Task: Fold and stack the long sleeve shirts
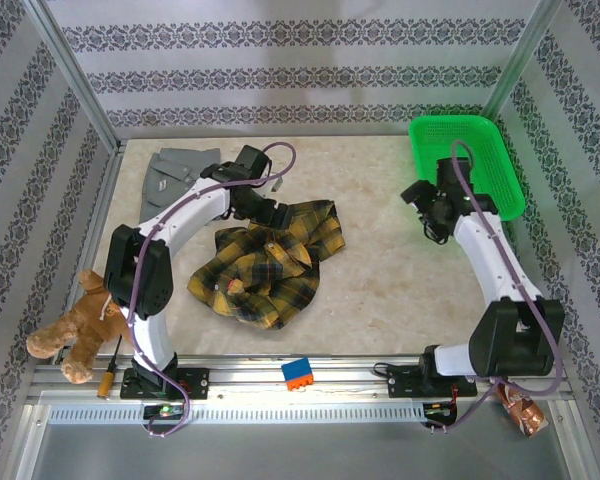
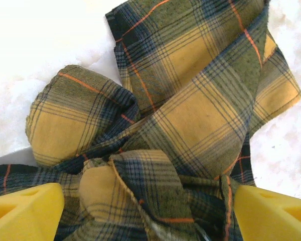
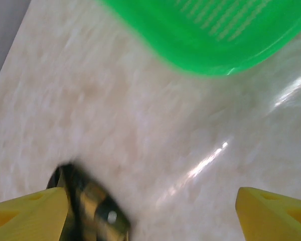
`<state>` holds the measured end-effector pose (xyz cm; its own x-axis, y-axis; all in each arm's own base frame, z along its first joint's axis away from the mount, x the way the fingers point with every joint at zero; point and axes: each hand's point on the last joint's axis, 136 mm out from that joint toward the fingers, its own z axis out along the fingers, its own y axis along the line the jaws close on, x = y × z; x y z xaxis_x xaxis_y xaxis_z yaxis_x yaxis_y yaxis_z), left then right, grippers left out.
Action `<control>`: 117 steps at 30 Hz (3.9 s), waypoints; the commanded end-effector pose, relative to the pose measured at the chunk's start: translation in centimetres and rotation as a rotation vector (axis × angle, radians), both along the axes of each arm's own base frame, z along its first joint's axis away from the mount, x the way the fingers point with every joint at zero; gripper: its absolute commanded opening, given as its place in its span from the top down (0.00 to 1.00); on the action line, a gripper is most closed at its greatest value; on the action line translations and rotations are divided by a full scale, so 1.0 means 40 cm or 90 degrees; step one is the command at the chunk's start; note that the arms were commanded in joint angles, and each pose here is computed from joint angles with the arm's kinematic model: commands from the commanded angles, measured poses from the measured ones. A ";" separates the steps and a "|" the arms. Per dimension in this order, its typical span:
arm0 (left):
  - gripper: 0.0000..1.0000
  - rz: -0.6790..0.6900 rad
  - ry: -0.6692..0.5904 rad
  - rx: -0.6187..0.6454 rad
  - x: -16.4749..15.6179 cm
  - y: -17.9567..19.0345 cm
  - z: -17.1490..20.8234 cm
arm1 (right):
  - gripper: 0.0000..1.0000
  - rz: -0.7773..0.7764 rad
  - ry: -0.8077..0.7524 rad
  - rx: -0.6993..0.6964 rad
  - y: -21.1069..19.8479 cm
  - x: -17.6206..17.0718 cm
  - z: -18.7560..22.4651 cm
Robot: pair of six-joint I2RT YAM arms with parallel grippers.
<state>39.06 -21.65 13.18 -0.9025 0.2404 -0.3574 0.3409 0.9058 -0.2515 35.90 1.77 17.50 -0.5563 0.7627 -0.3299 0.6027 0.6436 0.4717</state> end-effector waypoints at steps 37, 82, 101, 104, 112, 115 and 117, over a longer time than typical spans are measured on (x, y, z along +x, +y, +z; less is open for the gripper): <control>0.98 0.148 -0.236 -0.229 -0.029 0.182 0.444 | 1.00 0.194 -0.036 -0.071 0.195 0.238 -0.010; 0.00 0.767 -0.496 -0.090 -0.080 0.928 0.516 | 1.00 0.933 -0.098 0.547 1.152 -0.268 0.550; 0.00 0.658 -0.176 -0.131 -0.300 0.650 0.288 | 0.33 0.828 0.067 0.427 1.147 -0.147 0.189; 0.00 0.592 -0.128 -0.110 -0.294 0.571 0.229 | 0.32 0.764 0.038 0.271 0.987 -0.072 0.165; 0.02 0.380 0.003 -0.069 -0.188 0.366 0.047 | 0.35 0.648 0.082 -0.042 0.622 0.089 -0.014; 0.03 0.331 -0.001 -0.070 -0.120 0.326 0.034 | 0.36 0.680 0.106 -0.039 0.639 0.093 -0.067; 0.03 0.320 -0.008 -0.049 -0.081 0.330 0.023 | 0.36 0.680 0.115 -0.042 0.652 0.099 -0.101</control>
